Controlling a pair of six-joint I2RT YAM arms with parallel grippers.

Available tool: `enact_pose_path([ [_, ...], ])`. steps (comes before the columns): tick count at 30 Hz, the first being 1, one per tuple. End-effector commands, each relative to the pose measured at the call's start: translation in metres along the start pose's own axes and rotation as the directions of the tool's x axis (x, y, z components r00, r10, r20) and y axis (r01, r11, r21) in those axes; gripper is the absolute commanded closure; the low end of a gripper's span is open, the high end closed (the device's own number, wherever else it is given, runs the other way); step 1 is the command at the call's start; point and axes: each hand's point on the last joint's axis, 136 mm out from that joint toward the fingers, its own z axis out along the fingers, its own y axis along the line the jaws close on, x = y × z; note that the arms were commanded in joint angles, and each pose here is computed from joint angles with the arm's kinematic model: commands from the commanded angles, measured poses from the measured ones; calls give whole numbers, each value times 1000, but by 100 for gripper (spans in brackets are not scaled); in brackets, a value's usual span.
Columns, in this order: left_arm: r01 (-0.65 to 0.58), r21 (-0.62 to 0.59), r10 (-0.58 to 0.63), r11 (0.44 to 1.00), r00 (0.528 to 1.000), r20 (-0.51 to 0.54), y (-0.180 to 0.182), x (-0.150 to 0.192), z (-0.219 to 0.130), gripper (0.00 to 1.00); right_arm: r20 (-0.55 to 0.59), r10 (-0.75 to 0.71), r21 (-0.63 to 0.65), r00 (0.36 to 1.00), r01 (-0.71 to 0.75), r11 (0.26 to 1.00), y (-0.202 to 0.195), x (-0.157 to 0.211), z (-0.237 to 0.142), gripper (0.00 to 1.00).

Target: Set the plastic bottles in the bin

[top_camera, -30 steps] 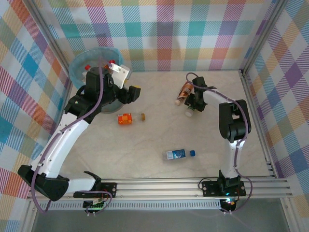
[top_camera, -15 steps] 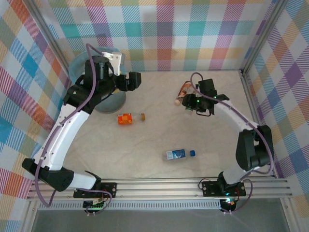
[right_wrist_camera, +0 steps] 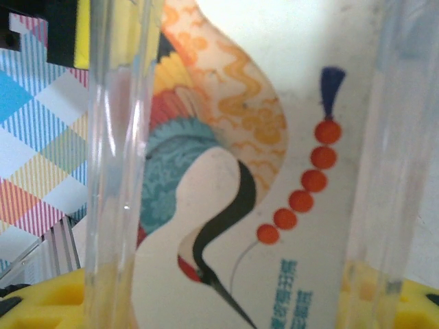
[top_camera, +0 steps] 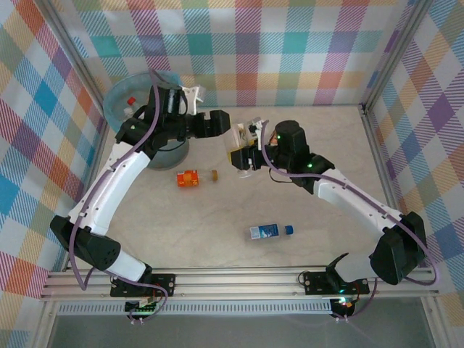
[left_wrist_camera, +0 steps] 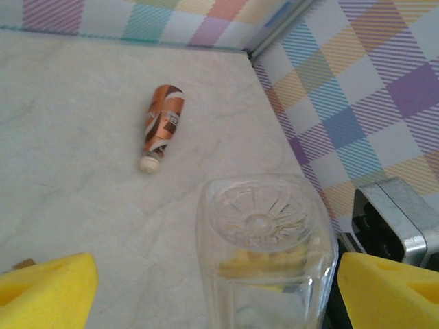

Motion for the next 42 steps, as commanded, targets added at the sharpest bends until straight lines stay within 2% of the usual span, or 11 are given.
enact_pose_path([
  [1, 24, 105, -22, 994, 1000, -15, -21, 3, -1, 12, 73, -80, -74, 994, 86, 994, 24, -16, -7, 46],
  [6, 58, 173, -45, 983, 996, -80, -29, 14, 8, 15, 58, -76, -80, 995, 81, 994, 26, -13, -4, 46],
  [13, 59, 145, -39, 988, 990, -134, -20, 26, 15, 15, 48, -78, -97, 996, 82, 992, 31, -9, 0, 46],
  [18, 67, 169, -40, 983, 986, -161, -22, 31, 19, 24, 35, -73, -101, 997, 76, 992, 32, -7, 2, 46],
  [27, 67, 111, -50, 992, 987, -150, -11, 33, 19, 40, 33, -70, -87, 997, 73, 994, 31, -6, 1, 42],
  [31, 50, 82, -41, 995, 994, -102, -10, 25, 10, 44, 37, -56, -65, 998, 59, 996, 28, -6, 1, 36],
  [36, 20, -3, -20, 1000, 999, 30, -4, 0, -15, 48, 56, -31, -29, 998, 32, 999, 25, -16, -3, 20],
  [42, 25, -150, 12, 988, 971, 239, 19, -47, -69, 53, 109, -16, -22, 994, 18, 1000, 32, -41, -11, 18],
])
